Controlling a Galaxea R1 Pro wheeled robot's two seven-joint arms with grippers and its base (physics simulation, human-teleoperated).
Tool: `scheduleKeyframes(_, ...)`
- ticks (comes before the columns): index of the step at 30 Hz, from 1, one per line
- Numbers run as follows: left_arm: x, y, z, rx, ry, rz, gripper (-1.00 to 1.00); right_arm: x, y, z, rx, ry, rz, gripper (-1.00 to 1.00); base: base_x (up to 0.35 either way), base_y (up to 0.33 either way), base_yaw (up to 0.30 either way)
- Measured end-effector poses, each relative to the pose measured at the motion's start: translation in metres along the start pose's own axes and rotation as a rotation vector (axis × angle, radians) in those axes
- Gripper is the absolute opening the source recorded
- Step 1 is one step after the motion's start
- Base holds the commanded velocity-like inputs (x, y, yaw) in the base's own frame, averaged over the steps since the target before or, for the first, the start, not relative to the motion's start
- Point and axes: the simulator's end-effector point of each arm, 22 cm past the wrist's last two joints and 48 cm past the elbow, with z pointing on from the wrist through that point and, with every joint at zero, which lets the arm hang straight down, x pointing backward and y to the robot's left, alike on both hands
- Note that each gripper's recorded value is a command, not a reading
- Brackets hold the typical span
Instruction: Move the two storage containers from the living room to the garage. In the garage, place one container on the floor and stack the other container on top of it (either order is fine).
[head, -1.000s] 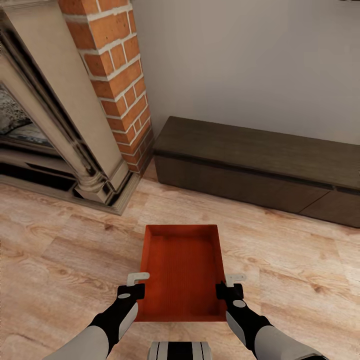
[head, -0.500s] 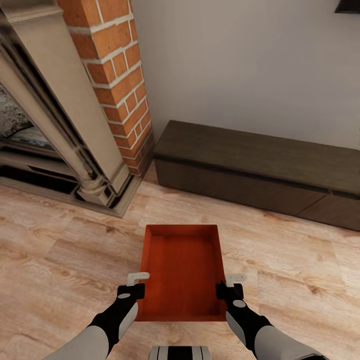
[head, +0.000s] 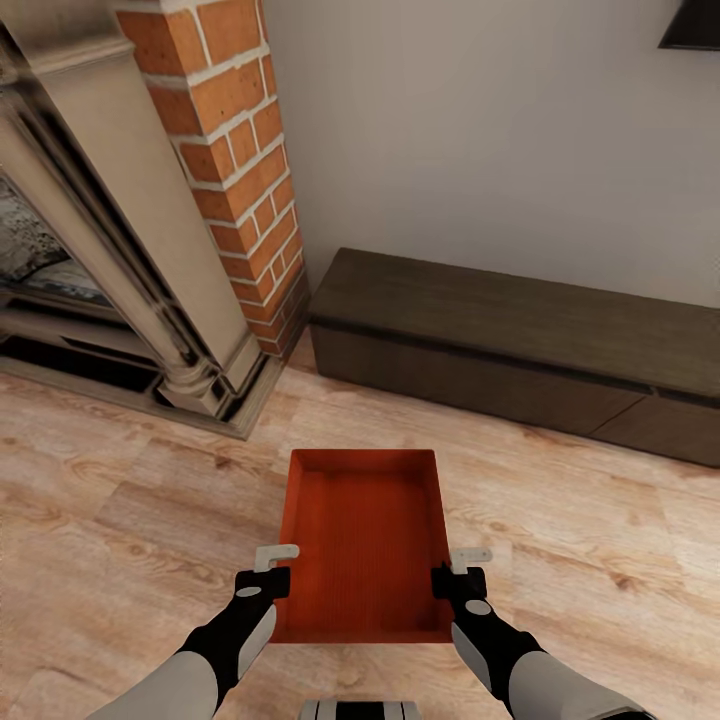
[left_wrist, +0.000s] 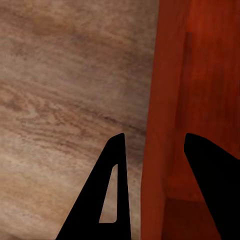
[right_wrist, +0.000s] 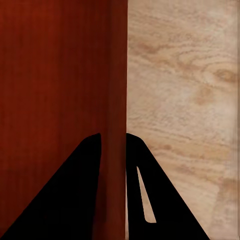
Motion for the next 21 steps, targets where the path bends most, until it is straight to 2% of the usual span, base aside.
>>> scheduleKeyframes(21, -0.018, 0.004, -0.037, -0.001, 0.000, -0.002, -1.00, -0.023, -0.004, -0.034, 0.000, 0.000, 0.000, -1.00, 0.000, 0.000, 0.000)
